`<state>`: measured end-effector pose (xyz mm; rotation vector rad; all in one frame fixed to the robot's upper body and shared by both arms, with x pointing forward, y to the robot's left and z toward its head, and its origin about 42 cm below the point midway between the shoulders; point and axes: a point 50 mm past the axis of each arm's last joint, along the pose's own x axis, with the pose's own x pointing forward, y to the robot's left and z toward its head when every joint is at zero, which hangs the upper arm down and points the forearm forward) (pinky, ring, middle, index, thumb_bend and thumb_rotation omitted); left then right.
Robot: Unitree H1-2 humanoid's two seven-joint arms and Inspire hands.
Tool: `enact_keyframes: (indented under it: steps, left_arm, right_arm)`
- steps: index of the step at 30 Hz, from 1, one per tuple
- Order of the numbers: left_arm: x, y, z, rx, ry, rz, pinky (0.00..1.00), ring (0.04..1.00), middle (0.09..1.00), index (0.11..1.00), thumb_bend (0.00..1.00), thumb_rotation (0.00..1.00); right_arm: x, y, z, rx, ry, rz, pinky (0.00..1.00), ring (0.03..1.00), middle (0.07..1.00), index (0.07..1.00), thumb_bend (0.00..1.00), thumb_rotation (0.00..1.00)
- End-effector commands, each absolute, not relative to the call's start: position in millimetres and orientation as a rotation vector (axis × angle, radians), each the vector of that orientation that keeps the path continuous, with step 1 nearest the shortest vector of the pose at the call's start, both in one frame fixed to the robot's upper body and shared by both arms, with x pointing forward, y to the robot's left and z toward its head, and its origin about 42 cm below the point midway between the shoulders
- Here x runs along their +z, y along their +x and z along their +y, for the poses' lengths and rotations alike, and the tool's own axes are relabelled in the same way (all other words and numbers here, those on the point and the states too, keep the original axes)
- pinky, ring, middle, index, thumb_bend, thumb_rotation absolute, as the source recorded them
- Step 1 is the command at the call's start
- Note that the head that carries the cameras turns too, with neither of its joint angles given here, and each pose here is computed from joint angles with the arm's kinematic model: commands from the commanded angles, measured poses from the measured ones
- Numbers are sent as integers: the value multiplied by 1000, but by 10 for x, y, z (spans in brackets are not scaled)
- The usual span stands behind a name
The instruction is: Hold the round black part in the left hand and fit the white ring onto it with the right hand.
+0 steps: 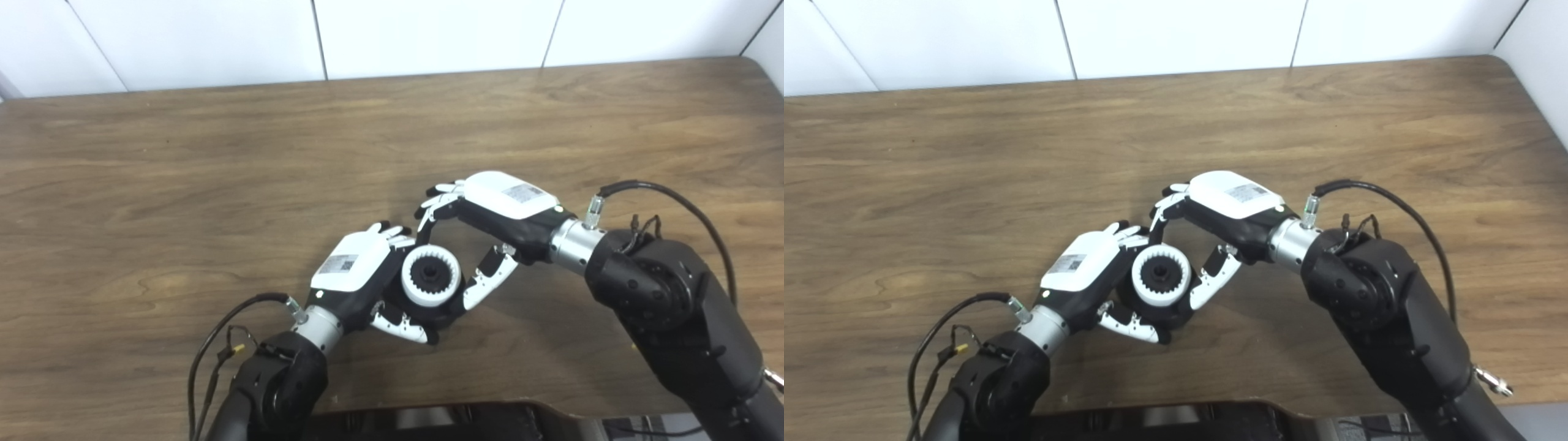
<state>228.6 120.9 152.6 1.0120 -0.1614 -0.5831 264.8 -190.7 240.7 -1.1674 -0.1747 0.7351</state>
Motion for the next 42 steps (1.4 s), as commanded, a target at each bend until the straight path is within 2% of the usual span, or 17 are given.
enact_keyframes:
  steps: [1,13,14,15,16,18,26,35,39,42]
  left_arm:
    - [1538,2369,1245,-533,1041,-154,1000,906,801,481,525,56]
    - [1558,2487,1357,-433,1042,-112,999,889,800,495,523,73]
    - [1560,2492,1357,-424,1043,-102,993,890,802,575,694,129]
    - [1562,2496,1357,-418,1044,-95,991,892,807,639,807,166]
    - [1565,2502,1358,-412,1051,-88,991,893,808,663,846,179]
    - [1569,2514,1361,-406,1062,-76,987,897,816,725,891,206]
    - [1567,2549,1366,-395,1082,-23,989,900,837,811,988,301]
    - [1564,2546,1357,-427,1101,42,972,908,849,818,1000,348]
    - [1534,2533,1371,-434,1132,77,960,905,863,860,1000,403]
    - [1521,2535,1384,-436,1125,112,966,902,872,884,1000,387]
  right_arm:
    - [2567,2711,-1940,670,-1181,-240,959,941,850,724,956,300]
    - [2603,2807,-2030,624,-1193,-246,933,928,846,706,977,308]
    - [2602,2808,-2032,622,-1192,-243,933,930,846,704,977,306]
    - [2601,2809,-2032,621,-1192,-242,934,931,847,703,978,303]
    - [2602,2810,-2033,620,-1191,-240,934,931,847,703,979,301]
    - [2600,2814,-2035,618,-1190,-239,937,931,847,701,981,300]
    - [2610,2816,-2037,612,-1188,-237,936,931,845,699,981,299]
    - [2621,2814,-2049,611,-1187,-237,938,933,846,690,982,297]
    - [2623,2810,-2060,608,-1181,-239,937,935,846,687,981,293]
    - [2627,2812,-2065,604,-1182,-241,931,932,845,684,985,289]
